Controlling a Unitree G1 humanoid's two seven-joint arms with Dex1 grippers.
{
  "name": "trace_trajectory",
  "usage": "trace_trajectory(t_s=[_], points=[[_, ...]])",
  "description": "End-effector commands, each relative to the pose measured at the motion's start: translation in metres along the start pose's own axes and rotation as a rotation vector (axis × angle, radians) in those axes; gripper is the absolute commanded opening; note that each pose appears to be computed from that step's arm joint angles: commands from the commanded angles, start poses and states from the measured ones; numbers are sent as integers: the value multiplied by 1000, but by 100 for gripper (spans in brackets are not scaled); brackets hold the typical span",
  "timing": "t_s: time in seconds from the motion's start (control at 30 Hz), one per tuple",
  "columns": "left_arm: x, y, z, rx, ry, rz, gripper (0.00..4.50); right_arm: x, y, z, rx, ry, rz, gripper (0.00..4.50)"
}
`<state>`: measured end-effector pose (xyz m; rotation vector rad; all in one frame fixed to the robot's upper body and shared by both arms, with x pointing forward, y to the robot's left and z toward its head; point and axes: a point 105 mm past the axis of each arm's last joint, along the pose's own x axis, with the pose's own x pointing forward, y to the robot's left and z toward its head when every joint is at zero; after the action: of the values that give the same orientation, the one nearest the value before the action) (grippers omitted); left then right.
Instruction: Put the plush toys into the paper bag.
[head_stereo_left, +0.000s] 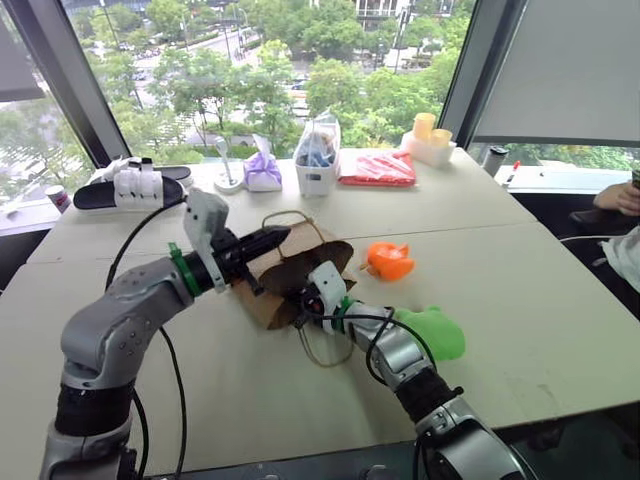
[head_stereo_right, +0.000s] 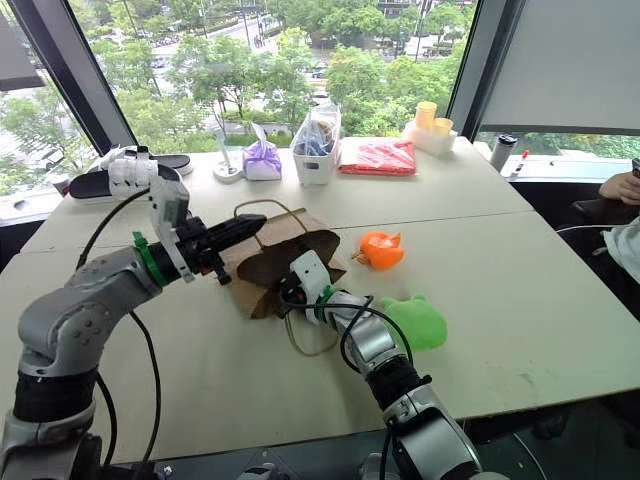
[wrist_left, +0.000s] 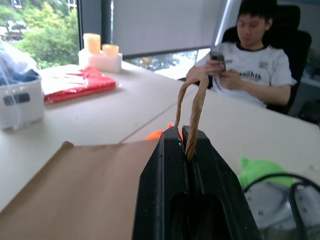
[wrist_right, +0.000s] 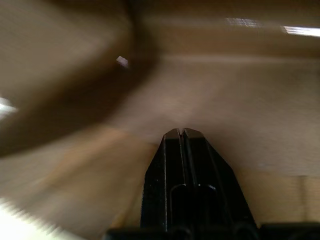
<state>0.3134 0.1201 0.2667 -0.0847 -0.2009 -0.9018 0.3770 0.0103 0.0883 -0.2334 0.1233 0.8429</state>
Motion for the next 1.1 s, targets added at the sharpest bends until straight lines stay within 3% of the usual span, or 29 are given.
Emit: trace_trajectory(t_s=[0.03,0.27,0.3,0.4,0.5,0.67,0.83,0.93,0.97,1.0,1.1], points=[[-2,-1,43,53,-126,14,4,3,4,10,-82,-24,1,0],[0,2,74,82,-209,33,4,-2,2,1,-77,-2,2,0],[0,2,70,65,-205,35,4,-3,1,0,-72,1,0,0],[-1,-6,25,-2,-118,36,4,-8,-1,1,-55,-4,-8,0],[-3,-12,3,-13,-74,34,4,-12,-2,6,-51,-14,-14,0],[-7,-18,-19,-1,-22,17,4,-26,-5,23,-33,-48,-5,0],[-11,-20,-30,-8,6,4,4,-73,-7,46,-66,-76,88,0],[-15,-20,-34,-14,24,2,0,-115,-9,52,-48,-46,150,102],[-16,-20,-35,-15,30,-1,0,-127,-12,54,-51,-39,153,113],[-16,-20,-36,-16,33,-4,0,-137,-17,56,-55,-33,146,181],[-16,-22,-38,-16,43,-12,0,-162,-35,59,-61,-7,91,322]])
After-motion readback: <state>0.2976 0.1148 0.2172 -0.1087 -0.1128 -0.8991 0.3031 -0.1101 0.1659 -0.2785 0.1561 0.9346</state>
